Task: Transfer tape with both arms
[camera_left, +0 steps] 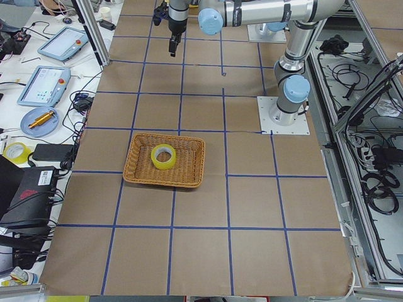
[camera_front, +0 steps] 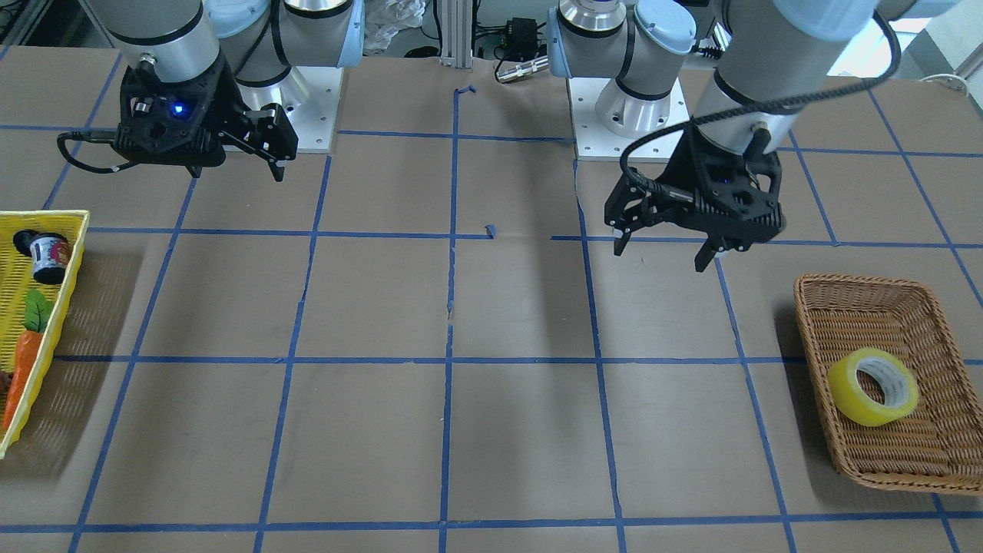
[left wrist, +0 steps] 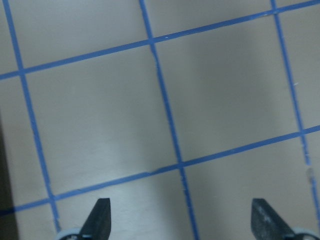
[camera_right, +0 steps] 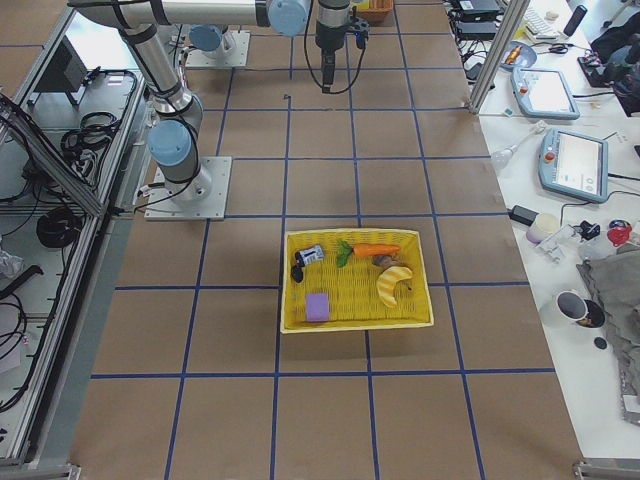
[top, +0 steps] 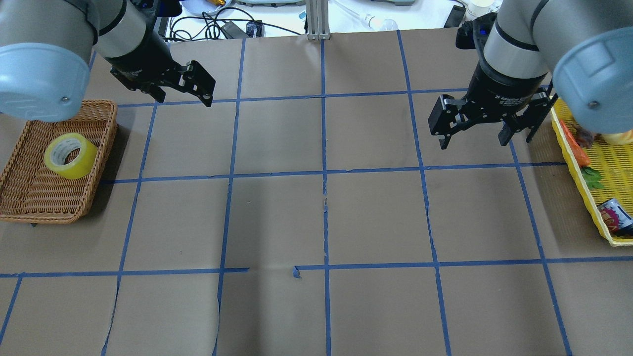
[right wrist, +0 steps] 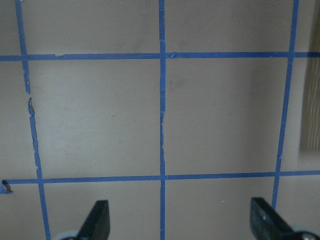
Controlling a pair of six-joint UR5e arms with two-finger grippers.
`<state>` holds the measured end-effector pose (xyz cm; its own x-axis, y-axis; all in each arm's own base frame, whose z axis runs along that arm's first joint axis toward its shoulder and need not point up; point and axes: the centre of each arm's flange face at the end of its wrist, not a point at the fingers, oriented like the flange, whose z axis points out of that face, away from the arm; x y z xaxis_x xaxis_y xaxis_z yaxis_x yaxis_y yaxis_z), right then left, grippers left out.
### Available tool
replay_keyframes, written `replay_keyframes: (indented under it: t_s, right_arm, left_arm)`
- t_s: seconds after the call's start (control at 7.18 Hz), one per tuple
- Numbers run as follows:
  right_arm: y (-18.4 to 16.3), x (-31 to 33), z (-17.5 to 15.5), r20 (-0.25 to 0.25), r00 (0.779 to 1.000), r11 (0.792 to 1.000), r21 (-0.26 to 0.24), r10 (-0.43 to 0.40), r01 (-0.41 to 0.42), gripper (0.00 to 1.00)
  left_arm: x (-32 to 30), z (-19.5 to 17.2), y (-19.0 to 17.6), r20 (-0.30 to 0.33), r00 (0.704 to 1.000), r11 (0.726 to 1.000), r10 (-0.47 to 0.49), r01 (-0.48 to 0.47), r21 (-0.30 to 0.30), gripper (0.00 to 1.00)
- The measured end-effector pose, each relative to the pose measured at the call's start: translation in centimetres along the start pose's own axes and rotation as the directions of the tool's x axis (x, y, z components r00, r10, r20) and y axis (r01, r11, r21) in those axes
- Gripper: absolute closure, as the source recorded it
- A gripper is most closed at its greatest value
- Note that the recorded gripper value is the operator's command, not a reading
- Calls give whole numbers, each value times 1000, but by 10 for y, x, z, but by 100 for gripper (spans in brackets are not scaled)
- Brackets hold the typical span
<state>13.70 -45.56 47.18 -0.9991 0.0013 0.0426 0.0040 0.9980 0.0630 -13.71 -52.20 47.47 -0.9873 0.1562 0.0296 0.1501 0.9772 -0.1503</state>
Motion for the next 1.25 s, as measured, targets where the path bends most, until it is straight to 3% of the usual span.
replay_keyframes:
  t_s: [0.28,0.56,0.84,1.25]
  right_arm:
    - [1,0,0,-1,1000,1000,-1,0,0,0]
    - [1,0,0,-1,1000,1000,-1,1,-1,0]
    - [1,0,0,-1,1000,1000,0,2,-2,0]
    - [1,1,-1,-1,1000,1000,2,2,-2,0]
  left_arm:
    - [7,-38,13,80,996,999,-44,46,-20,0]
    - [6,-69,11,92,992,995,-86,90,-34,0]
    - [-2,-71,7,93,984,987,-150,154,-36,0]
    - [-13,-70,4,95,981,984,-171,175,-35,0]
